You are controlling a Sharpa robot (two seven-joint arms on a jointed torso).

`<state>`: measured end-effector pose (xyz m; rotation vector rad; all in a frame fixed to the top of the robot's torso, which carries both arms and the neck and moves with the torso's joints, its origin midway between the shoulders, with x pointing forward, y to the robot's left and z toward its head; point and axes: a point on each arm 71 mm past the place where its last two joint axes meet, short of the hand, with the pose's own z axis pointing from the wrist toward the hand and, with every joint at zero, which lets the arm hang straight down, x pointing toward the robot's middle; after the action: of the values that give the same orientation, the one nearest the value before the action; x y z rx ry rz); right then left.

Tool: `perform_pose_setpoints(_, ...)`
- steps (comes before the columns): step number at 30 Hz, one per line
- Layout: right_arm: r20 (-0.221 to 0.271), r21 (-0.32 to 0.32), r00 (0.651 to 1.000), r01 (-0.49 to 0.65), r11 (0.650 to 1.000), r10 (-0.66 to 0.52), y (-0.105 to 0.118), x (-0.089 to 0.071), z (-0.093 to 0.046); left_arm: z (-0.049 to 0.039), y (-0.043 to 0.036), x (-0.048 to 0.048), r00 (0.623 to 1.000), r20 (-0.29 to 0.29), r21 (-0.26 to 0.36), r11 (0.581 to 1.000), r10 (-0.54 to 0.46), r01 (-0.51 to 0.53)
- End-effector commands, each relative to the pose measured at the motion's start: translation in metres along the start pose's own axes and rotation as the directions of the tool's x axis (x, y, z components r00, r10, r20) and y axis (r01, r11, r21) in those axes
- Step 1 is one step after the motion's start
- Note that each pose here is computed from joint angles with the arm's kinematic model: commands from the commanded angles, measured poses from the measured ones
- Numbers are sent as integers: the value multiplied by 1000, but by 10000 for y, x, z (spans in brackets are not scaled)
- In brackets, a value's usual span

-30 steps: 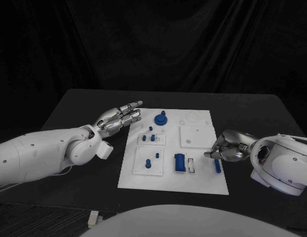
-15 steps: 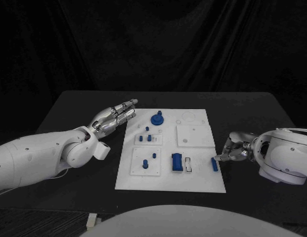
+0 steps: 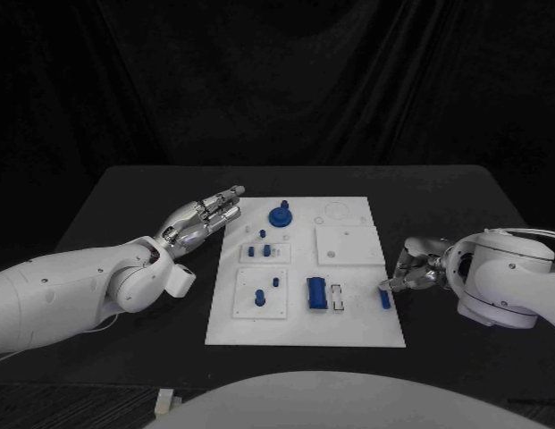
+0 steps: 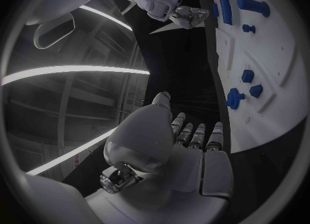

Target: Assemble the parts on the task board

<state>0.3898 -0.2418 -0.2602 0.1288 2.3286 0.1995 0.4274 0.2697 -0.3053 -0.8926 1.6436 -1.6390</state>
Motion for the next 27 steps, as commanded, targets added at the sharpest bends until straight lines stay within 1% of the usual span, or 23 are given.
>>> perform_pose_setpoints(1, 18, 15, 1000, 1, 1000, -1, 14, 9, 17, -6, -7, 19, 1000, -13, 28, 1000, -1, 2)
perform_pose_setpoints(5, 10, 21, 1000, 9, 1000, -9, 33, 31, 42, -14, 4, 21, 1000, -15, 23, 1000, -4, 4)
perform_pose_setpoints(13, -25, 53, 999, 40, 998, -38, 15, 105, 115, -24, 15, 23, 1000, -17, 16, 1000, -8, 8)
perform_pose_setpoints(20, -43, 60, 997, 70, 996, -67, 28, 185, 153, -18, 25, 38, 1000, -25, 10, 1000, -14, 14)
perform_pose_setpoints(27, -53, 70, 995, 82, 994, -79, 18, 220, 194, -19, 31, 44, 999, -30, 4, 1000, -18, 18)
